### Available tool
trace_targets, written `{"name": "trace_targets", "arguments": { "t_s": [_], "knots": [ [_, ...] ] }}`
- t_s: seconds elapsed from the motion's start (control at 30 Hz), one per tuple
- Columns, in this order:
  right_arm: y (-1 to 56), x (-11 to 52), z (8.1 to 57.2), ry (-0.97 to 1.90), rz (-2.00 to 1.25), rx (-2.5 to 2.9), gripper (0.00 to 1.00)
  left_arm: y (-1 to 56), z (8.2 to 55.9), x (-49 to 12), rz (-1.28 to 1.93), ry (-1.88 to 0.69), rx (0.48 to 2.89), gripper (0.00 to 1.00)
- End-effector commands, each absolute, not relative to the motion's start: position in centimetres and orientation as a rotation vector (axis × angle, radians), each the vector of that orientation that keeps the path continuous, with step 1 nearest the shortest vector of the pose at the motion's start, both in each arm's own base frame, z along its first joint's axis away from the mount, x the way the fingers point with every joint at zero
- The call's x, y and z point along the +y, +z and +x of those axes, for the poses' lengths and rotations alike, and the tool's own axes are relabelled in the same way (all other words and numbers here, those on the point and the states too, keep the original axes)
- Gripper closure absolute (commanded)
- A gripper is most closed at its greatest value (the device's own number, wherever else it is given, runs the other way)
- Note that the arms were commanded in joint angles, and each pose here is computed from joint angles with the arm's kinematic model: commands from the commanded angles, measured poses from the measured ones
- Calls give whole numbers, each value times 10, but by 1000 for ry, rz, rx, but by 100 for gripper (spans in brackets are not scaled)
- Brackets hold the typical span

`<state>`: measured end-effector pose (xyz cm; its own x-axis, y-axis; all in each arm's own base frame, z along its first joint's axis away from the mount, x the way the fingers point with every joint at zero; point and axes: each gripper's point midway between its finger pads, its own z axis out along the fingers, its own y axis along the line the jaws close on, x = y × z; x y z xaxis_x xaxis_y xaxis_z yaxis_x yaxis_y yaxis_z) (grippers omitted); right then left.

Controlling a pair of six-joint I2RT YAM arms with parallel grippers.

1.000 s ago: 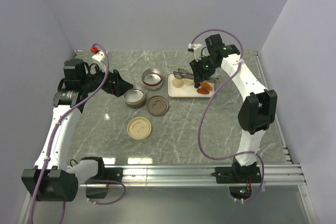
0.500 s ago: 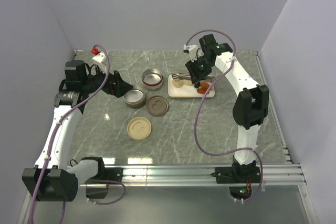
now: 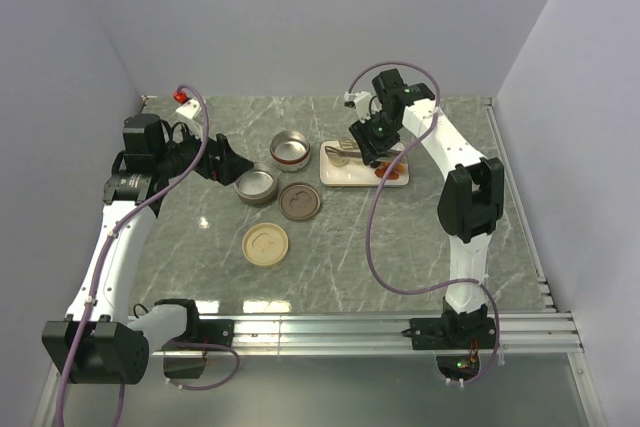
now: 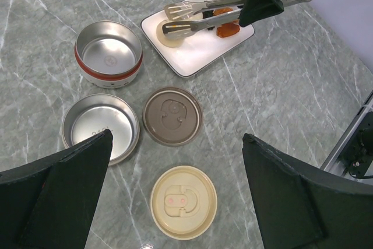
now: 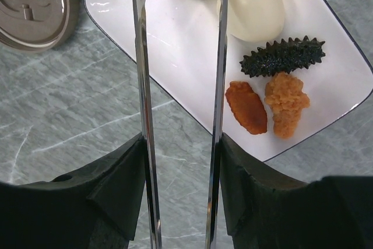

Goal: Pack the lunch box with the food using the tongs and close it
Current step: Pick up the food using the clamp

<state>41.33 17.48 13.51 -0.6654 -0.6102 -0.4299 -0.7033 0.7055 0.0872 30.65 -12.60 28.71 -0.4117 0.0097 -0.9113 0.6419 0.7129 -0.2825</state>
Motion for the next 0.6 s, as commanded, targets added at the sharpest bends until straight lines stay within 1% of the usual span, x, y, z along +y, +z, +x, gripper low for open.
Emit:
{"name": "trace_targets", "arguments": {
  "t_s": [0.0, 0.33, 0.57],
  "knots": [
    [149, 180, 420, 327, -1041, 2495, 44, 294, 308, -128, 515, -766, 1850, 1],
    [154, 176, 426, 253, -1026, 2479, 43, 292, 307, -128, 519, -761, 1852, 1],
    [158, 174, 428, 222, -1030, 2471, 37, 290, 307, -127, 523, -759, 1855, 1]
  ]
}}
